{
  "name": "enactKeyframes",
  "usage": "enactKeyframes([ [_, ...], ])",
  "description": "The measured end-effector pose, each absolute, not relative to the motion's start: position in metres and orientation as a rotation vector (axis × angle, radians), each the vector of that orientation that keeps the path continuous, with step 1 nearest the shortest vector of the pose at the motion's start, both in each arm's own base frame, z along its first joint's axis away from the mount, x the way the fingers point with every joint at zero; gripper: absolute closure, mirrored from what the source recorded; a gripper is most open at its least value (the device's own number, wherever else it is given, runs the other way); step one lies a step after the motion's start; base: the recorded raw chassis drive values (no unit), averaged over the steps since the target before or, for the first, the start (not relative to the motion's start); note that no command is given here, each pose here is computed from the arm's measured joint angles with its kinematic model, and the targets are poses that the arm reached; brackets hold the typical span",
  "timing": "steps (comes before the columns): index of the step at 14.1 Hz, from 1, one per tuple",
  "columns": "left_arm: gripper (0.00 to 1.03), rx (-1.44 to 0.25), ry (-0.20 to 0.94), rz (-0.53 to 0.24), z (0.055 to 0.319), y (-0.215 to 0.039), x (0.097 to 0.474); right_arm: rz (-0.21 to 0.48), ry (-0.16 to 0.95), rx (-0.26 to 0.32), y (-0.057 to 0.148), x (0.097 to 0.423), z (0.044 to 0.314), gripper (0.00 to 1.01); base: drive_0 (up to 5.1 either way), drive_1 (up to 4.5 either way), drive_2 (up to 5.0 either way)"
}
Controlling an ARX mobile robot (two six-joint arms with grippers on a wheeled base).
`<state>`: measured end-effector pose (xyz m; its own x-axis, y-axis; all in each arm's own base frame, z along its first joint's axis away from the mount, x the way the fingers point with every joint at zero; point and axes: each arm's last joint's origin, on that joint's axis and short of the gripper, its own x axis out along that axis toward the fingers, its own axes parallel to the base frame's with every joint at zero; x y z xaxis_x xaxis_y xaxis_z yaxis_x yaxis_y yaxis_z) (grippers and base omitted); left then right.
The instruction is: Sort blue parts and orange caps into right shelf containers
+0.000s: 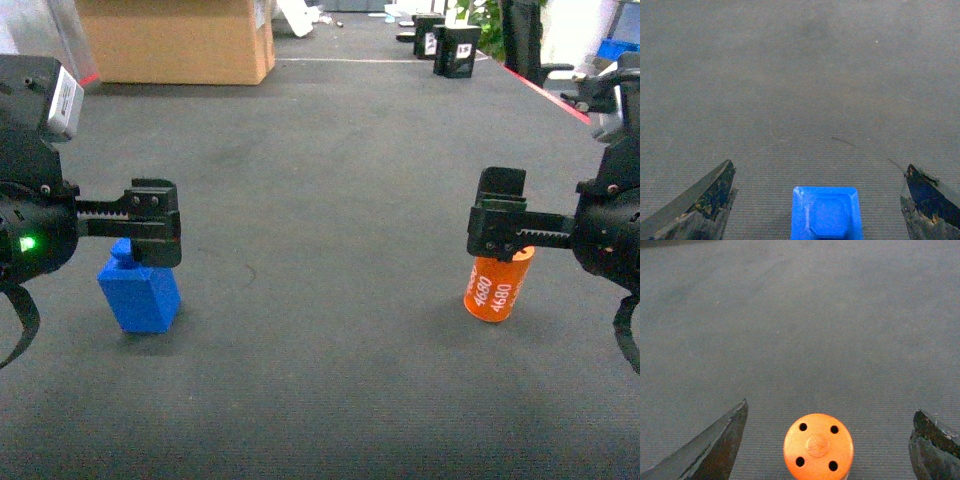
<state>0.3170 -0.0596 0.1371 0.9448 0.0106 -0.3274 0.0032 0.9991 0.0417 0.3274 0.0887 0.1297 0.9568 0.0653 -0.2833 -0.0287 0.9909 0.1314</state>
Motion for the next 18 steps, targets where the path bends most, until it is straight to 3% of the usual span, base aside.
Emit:
enactKeyframes([
  [6,0.05,0.035,0.389,0.046,0.113,-0.052,0.328,0.059,0.364,0.108,0.099,0.339,0.108,0.03,0.0,0.0,0.0],
  [14,0.05,0.044,0.457,0.034,0.088,-0.052,0.329,0.037,0.438,0.089,0.102,0.344,0.08,0.03,0.0,0.0,0.0],
  [18,0.05,0.082,0.499,0.026,0.074,-0.059,0.335,-0.029,0.48,0.063,0.105,0.355,0.065,0.05,0.0,0.0,0.0],
])
